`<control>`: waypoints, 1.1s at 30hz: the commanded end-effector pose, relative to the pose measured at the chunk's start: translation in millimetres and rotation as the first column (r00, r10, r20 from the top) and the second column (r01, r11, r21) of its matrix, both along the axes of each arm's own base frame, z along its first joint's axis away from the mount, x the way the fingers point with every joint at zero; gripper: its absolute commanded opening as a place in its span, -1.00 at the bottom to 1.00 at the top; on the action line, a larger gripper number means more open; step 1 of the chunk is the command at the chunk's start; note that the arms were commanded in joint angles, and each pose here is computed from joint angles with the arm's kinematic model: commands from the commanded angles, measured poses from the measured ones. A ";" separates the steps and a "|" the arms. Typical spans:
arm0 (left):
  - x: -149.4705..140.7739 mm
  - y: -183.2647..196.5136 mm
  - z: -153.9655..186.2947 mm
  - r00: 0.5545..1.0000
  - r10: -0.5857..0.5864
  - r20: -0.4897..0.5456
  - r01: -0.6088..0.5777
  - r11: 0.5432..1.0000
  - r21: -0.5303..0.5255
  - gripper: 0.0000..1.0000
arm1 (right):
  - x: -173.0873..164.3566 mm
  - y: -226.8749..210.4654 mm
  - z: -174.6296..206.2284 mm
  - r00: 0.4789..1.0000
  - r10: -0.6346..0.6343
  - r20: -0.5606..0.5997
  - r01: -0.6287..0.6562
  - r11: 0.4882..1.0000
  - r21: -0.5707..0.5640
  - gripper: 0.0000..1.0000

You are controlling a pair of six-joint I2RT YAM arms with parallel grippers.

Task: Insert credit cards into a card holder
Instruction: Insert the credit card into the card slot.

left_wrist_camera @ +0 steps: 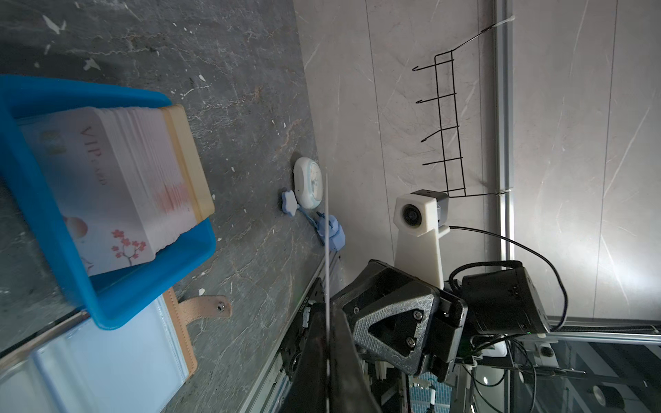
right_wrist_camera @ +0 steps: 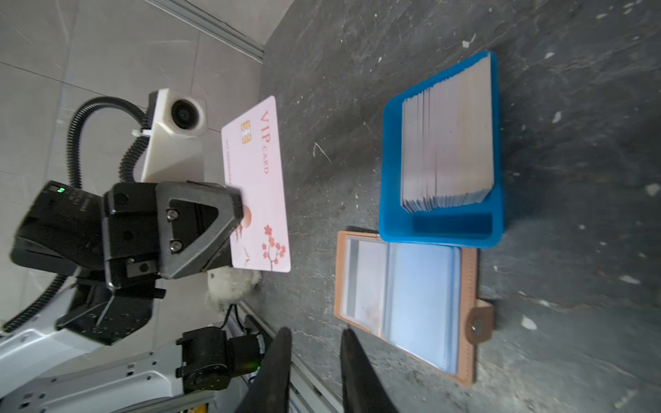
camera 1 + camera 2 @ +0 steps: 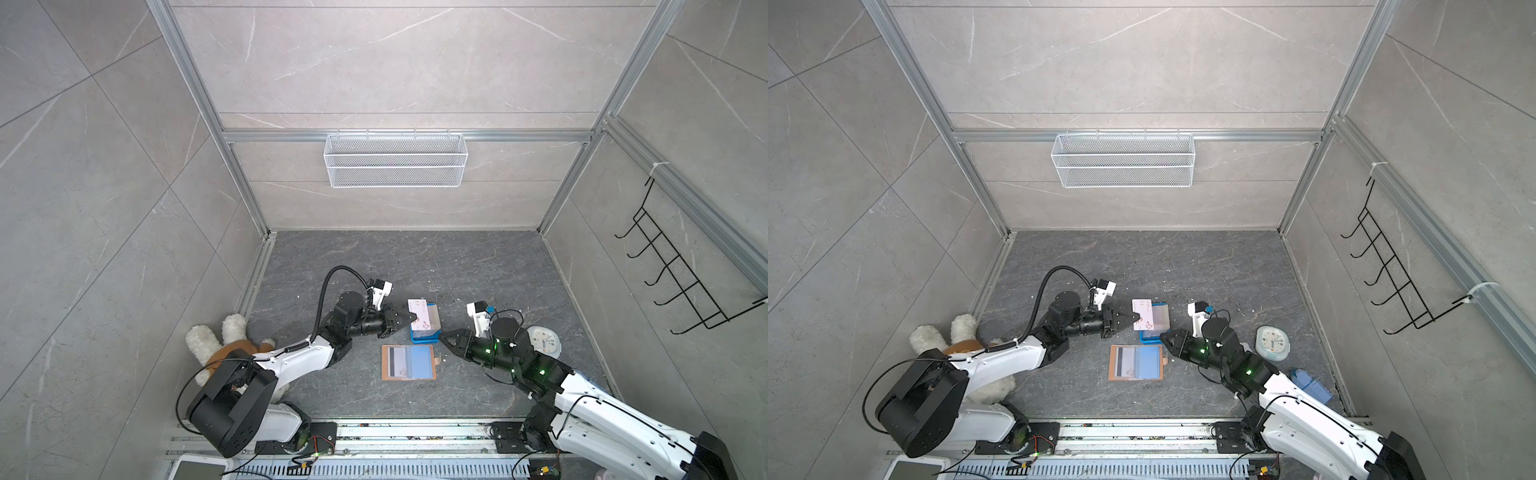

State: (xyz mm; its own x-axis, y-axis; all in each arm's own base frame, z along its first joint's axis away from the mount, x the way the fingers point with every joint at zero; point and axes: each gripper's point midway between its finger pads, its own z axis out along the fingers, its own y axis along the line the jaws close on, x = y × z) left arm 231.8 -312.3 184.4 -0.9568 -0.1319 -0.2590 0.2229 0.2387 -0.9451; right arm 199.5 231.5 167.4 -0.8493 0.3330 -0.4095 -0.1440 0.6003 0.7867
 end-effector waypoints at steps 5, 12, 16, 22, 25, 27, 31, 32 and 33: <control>-25.2 19.4 -24.8 1.000 -0.023 -0.005 0.024 0.996 0.091 -1.00 | -16.1 -13.7 -37.0 0.999 -0.033 0.015 0.035 0.949 -0.313 -0.46; -42.5 35.0 -55.9 0.999 -0.016 -0.041 0.022 0.987 0.156 -1.00 | -29.3 1.9 -60.2 1.000 -0.009 0.003 0.009 0.888 -0.461 -0.51; -48.2 40.2 -69.0 0.998 -0.008 -0.062 0.018 0.984 0.176 -1.00 | -34.2 6.2 -75.1 1.000 -0.001 -0.029 -0.014 0.863 -0.505 -0.53; -49.2 45.9 -70.7 0.999 0.021 -0.048 -0.012 0.983 0.184 -1.00 | -41.6 7.0 -92.0 0.997 0.019 -0.076 -0.057 0.847 -0.529 -0.57; -49.9 46.6 -73.8 0.998 0.025 -0.051 -0.015 0.981 0.195 -1.00 | -45.2 6.4 -101.1 0.995 0.021 -0.099 -0.070 0.846 -0.528 -0.57; -51.0 46.1 -76.6 0.998 0.026 -0.056 -0.014 0.979 0.203 -1.00 | -47.4 5.6 -107.5 0.993 0.020 -0.112 -0.076 0.846 -0.527 -0.57; -51.9 46.1 -80.8 0.998 0.036 -0.055 -0.023 0.976 0.217 -1.00 | -51.6 3.5 -118.4 0.990 0.011 -0.140 -0.083 0.850 -0.521 -0.58; -51.9 46.3 -82.2 0.998 0.040 -0.055 -0.027 0.975 0.222 -1.00 | -52.9 2.5 -120.9 0.989 0.008 -0.146 -0.083 0.851 -0.519 -0.58; -51.8 47.0 -84.3 0.997 0.046 -0.055 -0.032 0.973 0.229 -1.00 | -54.0 1.3 -123.4 0.988 0.004 -0.151 -0.083 0.851 -0.518 -0.57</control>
State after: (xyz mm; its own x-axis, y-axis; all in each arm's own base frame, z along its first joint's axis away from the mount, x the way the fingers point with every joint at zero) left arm 178.1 -266.0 100.0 -0.9766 -0.1123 -0.1833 0.1153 0.4461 -0.8875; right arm 150.9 235.5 54.4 -0.9081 0.0495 -0.4158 -0.1176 0.9228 0.3668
